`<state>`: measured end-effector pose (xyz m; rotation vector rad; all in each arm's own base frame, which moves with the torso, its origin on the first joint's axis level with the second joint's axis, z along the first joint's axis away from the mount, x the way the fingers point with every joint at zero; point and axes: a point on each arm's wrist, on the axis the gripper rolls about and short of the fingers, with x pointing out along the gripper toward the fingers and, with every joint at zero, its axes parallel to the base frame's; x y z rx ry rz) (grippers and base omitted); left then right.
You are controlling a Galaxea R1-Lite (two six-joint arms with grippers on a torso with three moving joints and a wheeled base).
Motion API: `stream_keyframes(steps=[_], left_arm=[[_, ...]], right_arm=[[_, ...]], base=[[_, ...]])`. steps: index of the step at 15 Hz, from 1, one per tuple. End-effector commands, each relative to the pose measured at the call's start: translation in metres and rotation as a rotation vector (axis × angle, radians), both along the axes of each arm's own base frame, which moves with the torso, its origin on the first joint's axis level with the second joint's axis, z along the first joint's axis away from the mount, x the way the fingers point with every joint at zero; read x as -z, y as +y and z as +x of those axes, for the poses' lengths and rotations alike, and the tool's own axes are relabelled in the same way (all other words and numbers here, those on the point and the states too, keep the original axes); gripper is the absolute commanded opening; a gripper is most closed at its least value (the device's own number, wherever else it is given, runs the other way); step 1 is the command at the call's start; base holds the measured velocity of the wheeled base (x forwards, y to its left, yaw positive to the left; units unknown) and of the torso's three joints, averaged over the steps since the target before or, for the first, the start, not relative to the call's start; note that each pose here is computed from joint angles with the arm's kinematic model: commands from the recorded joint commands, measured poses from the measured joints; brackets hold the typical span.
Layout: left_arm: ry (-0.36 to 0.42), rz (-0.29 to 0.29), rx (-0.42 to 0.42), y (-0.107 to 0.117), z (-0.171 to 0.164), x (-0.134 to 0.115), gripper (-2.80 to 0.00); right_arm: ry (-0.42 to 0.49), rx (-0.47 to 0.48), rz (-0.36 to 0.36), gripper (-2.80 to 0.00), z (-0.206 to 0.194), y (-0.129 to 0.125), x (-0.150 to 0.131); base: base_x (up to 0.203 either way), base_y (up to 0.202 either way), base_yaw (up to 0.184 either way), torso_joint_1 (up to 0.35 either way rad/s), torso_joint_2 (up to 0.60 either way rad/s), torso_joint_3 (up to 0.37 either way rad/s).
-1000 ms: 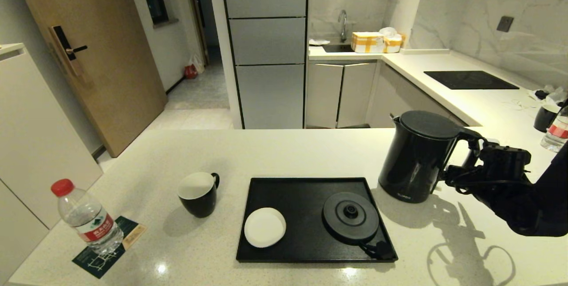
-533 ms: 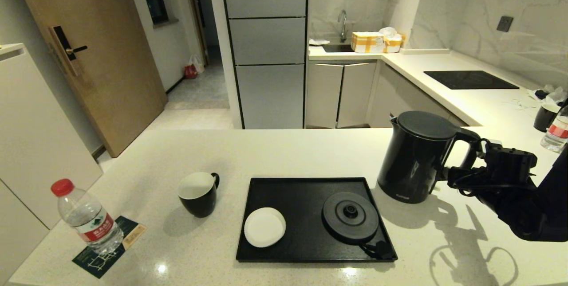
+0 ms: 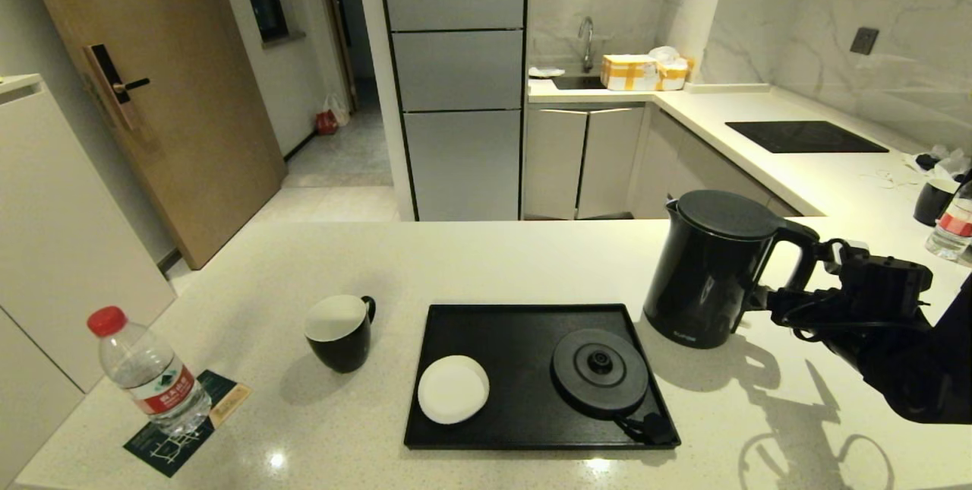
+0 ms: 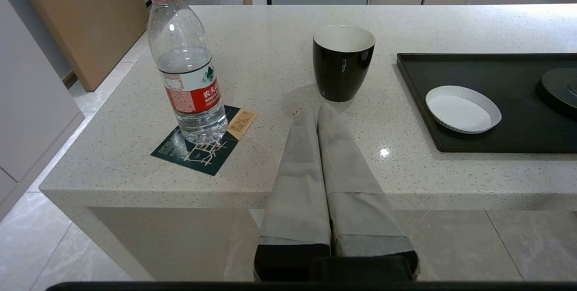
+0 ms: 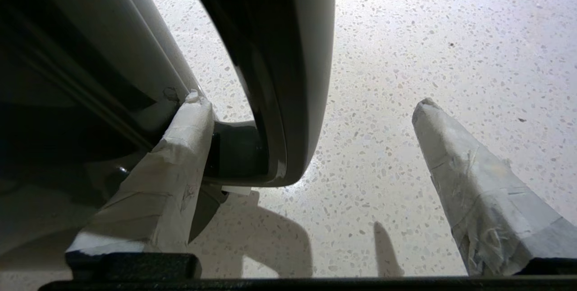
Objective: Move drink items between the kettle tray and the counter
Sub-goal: Place it on the right, then return the kettle to its original position
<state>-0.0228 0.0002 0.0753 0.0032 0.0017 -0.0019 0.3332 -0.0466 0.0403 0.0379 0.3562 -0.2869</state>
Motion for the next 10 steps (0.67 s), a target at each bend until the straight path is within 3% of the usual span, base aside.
stream_keyframes(steps=[1,7,10], left_arm=[[-0.002,0.000,0.000,0.000,0.000,0.000,-2.80],[-0.002,0.000,0.000,0.000,0.000,0.000,-2.80],[-0.002,0.000,0.000,0.000,0.000,0.000,-2.80]], right_arm=[[-0.012,0.002,0.000,0.00,-0.007,0.001,-0.006],[-0.063,-0.003,-0.006,0.00,-0.041,0.005,-0.038],[-0.120,-0.016,-0.012,0.00,-0.070,0.011,-0.071]], base=[[0.000,0.000,0.000,0.000,0.00,0.000],[0.000,0.000,0.000,0.000,0.00,0.000],[0.000,0.000,0.000,0.000,0.00,0.000]])
